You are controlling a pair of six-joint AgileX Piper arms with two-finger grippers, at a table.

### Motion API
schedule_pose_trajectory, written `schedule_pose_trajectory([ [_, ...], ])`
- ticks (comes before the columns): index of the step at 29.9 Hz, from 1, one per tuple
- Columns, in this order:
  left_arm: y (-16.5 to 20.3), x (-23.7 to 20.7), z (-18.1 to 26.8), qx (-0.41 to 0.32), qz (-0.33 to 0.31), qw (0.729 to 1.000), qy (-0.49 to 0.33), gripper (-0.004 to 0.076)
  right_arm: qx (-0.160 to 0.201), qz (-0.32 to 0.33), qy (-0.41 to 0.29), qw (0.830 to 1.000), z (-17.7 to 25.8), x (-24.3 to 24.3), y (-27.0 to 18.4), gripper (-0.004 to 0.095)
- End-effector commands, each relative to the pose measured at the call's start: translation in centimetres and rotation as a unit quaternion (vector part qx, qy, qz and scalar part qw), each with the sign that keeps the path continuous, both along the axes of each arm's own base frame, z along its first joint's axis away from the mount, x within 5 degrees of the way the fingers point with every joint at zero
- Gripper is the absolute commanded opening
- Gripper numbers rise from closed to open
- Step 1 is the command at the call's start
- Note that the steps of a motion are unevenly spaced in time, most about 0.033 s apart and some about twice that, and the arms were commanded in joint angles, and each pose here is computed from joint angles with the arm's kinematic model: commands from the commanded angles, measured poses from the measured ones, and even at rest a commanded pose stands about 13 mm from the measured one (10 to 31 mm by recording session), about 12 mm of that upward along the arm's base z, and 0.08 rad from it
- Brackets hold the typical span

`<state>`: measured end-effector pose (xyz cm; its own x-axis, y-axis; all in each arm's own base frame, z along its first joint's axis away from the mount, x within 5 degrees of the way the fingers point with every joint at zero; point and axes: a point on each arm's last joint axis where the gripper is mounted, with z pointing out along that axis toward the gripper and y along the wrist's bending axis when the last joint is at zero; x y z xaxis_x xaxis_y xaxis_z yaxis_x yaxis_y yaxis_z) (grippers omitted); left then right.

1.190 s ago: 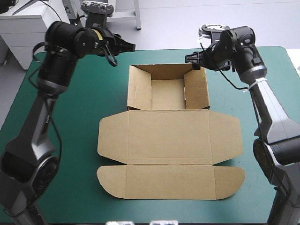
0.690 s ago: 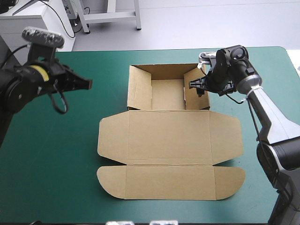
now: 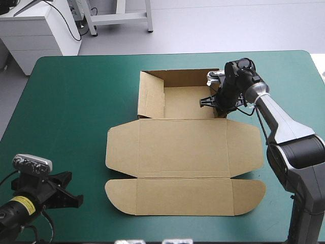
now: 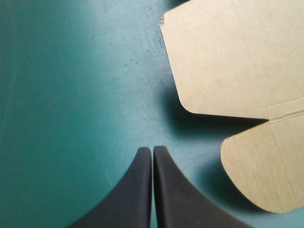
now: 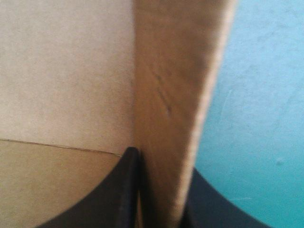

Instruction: Fold the box

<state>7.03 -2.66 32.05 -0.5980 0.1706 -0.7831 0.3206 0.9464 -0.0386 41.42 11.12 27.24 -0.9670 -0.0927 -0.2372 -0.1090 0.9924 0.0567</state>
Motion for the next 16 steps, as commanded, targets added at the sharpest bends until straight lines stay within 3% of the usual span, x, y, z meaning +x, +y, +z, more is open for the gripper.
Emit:
schedule_pose_trajectory([
  [1, 0.0, -0.7, -0.1, -0.044, -0.006, 0.998, -0.043, -0.0008, -0.008, 0.009, -0.047, 0.999, 3.7, -0.5, -0.5, -0.0010],
  [7, 0.5, -1.7, -0.6, -0.051, -0.006, 0.997, -0.063, -0.0008, 0.004, 0.007, -0.112, 0.994, 8.1, -0.9, -1.4, -0.0020],
  [12, 0.6, -1.7, -0.6, -0.052, -0.007, 0.996, -0.066, -0.0008, -0.041, -0.030, -0.191, 0.980, 13.3, -2.3, -6.3, -0.0020],
  [16, 0.6, -1.7, -0.6, -0.051, -0.007, 0.997, -0.065, -0.0008, -0.068, -0.081, -0.215, 0.971, 15.5, -3.7, -12.3, -0.0020],
])
